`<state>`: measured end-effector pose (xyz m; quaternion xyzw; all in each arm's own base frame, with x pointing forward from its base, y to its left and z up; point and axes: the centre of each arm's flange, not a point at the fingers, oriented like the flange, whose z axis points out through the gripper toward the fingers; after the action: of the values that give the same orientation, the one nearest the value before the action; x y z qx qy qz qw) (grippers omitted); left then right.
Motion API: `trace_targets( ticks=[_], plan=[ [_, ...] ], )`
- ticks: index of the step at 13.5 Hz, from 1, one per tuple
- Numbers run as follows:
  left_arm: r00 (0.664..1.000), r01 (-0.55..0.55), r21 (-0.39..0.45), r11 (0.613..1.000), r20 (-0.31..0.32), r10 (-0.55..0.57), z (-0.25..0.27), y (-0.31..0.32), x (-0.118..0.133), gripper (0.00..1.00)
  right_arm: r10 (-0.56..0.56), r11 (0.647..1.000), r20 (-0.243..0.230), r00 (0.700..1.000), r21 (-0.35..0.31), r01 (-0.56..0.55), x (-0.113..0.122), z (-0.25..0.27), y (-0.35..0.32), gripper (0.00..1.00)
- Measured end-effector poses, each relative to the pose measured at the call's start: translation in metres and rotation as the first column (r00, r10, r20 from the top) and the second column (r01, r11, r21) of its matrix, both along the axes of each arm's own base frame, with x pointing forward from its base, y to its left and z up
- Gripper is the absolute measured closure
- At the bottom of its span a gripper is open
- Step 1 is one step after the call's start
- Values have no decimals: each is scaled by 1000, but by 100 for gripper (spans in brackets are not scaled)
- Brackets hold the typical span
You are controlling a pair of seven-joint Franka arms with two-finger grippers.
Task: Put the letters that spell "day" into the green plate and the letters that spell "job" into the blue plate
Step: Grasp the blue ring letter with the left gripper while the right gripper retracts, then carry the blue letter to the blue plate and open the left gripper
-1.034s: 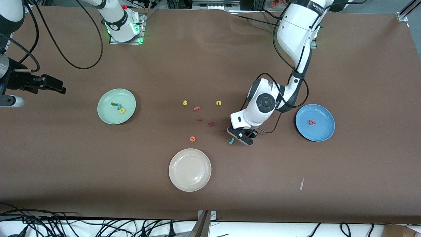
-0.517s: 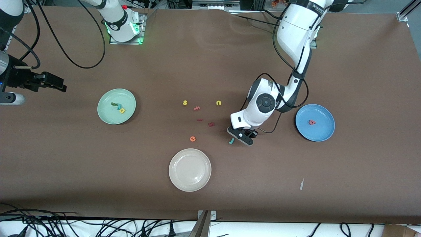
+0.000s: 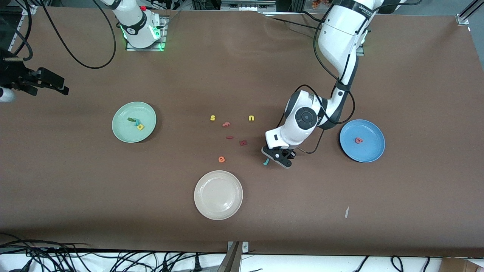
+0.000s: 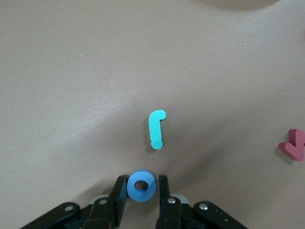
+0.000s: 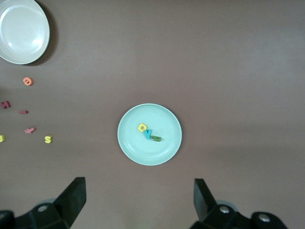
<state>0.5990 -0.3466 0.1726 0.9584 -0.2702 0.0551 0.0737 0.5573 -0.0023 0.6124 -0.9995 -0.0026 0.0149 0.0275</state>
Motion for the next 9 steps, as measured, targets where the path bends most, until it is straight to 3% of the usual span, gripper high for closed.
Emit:
trace_targets(
  ticks=[1,6,9],
  plan=[
    [1000,0,0,1000,3,0,0,0,1,73,7,1000,4,1000,-4,-7,-2,2,4,0],
    [1000,-5,-3,1000,16,5,3,2,4,73,26,999,7,1000,-29,-26,-2,3,11,0],
    [998,-56,-12,998,32,57,28,32,24,73,27,999,4,1000,-30,-27,-2,1,12,0]
  ],
)
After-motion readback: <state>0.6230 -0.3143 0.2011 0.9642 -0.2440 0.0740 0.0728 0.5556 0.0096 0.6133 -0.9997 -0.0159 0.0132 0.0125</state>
